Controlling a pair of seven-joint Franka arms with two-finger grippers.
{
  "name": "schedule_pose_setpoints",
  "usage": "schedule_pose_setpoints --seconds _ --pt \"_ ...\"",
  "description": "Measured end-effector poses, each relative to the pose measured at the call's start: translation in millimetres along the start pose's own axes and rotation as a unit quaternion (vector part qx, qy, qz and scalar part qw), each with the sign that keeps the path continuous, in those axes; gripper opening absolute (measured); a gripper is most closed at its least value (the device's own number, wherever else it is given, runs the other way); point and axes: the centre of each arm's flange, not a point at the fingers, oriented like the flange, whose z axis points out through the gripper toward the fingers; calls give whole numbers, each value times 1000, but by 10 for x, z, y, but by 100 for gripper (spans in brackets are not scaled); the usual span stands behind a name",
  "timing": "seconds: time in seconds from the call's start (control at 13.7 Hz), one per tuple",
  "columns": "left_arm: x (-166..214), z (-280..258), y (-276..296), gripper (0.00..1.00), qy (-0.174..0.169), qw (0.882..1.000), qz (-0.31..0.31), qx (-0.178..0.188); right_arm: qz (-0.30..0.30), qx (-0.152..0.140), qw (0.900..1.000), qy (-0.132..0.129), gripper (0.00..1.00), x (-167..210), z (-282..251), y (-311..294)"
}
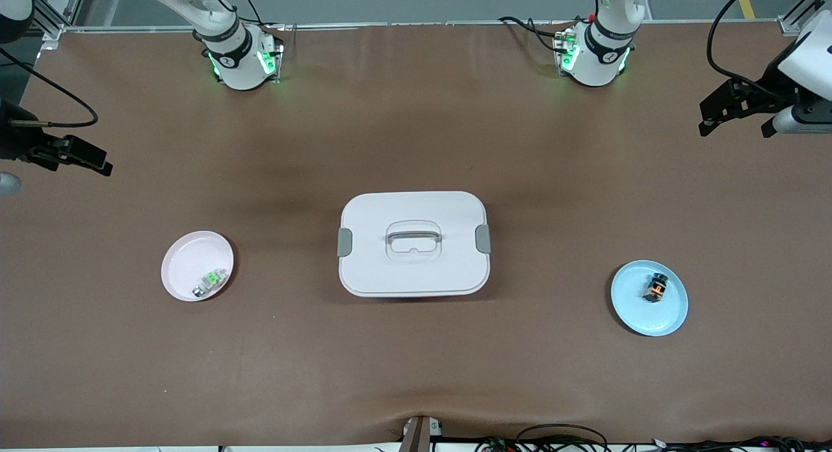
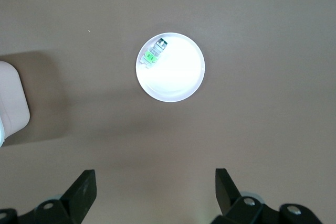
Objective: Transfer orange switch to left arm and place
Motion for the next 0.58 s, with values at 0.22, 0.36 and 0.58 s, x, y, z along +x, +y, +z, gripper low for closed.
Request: schedule_pose_setpoints --seconds 0.22,0.36,0.58 --pt "32 38 -4 100 -4 1000 0 -1 2 1 1000 0 100 2 -1 22" --pt "49 57 -6 100 -5 1000 0 -1 3 1 1000 1 100 4 -2 29" --pt "57 55 -8 100 -6 1000 0 -2 5 1 1000 1 100 6 -3 50"
